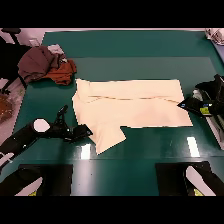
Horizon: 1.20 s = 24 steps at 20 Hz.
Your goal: Fold the shirts.
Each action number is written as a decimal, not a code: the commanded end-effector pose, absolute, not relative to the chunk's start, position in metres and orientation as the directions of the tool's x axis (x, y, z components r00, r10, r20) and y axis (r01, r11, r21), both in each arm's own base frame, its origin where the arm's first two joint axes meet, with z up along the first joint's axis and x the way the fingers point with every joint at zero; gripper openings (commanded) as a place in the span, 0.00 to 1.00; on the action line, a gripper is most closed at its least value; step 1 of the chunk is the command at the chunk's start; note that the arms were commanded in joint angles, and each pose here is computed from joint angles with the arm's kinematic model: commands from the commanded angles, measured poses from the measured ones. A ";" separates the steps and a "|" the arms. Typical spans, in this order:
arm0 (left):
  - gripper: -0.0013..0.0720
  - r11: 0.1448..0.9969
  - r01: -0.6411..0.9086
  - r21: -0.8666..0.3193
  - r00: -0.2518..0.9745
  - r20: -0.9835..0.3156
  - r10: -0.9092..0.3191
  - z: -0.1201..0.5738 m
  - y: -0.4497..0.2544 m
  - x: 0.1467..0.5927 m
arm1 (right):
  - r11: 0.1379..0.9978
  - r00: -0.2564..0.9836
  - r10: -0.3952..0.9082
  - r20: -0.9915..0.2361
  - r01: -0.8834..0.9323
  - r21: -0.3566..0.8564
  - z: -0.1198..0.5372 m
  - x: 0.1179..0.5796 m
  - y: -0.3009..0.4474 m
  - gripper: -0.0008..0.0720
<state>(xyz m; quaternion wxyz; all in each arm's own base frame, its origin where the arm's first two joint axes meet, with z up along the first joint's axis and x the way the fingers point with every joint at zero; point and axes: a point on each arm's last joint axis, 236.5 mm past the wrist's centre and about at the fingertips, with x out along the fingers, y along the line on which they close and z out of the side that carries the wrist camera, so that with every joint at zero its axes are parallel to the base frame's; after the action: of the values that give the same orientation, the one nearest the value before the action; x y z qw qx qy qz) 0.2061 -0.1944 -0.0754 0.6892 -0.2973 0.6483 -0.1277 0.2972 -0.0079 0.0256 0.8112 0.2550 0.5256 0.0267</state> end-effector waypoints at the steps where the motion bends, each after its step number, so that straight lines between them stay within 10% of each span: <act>1: 1.00 0.806 -0.195 -0.559 0.145 -0.829 -0.540 -0.080 -0.194 0.208 | 0.868 0.444 0.312 -0.840 0.226 0.442 0.025 0.297 -0.008 0.94; 8: 0.97 0.797 -0.226 -0.560 0.115 -0.828 -0.549 -0.106 -0.232 0.204 | 0.867 0.430 0.322 -0.843 0.224 0.445 0.025 0.293 -0.005 0.94; 13: 0.05 0.776 -0.101 -0.622 0.142 -0.781 -0.608 -0.063 -0.258 0.230 | 0.873 0.419 0.315 -0.852 0.225 0.433 0.023 0.291 -0.007 0.93; 19: 0.06 0.757 0.000 -0.654 0.088 -0.754 -0.651 -0.009 -0.279 0.237 | 0.931 0.291 0.083 -0.953 0.318 0.178 -0.007 0.266 -0.064 0.98; 24: 0.05 0.729 0.041 -0.683 0.110 -0.722 -0.683 0.024 -0.287 0.242 | 0.892 0.130 0.151 -0.980 0.410 0.192 -0.053 0.249 -0.083 0.98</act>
<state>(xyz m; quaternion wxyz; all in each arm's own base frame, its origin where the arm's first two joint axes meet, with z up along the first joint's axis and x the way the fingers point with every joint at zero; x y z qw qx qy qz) 0.2424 -0.2831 0.0056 0.6975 -0.2623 0.6202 -0.2451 0.2600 -0.0686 -0.0313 0.7515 0.1990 0.6244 -0.0754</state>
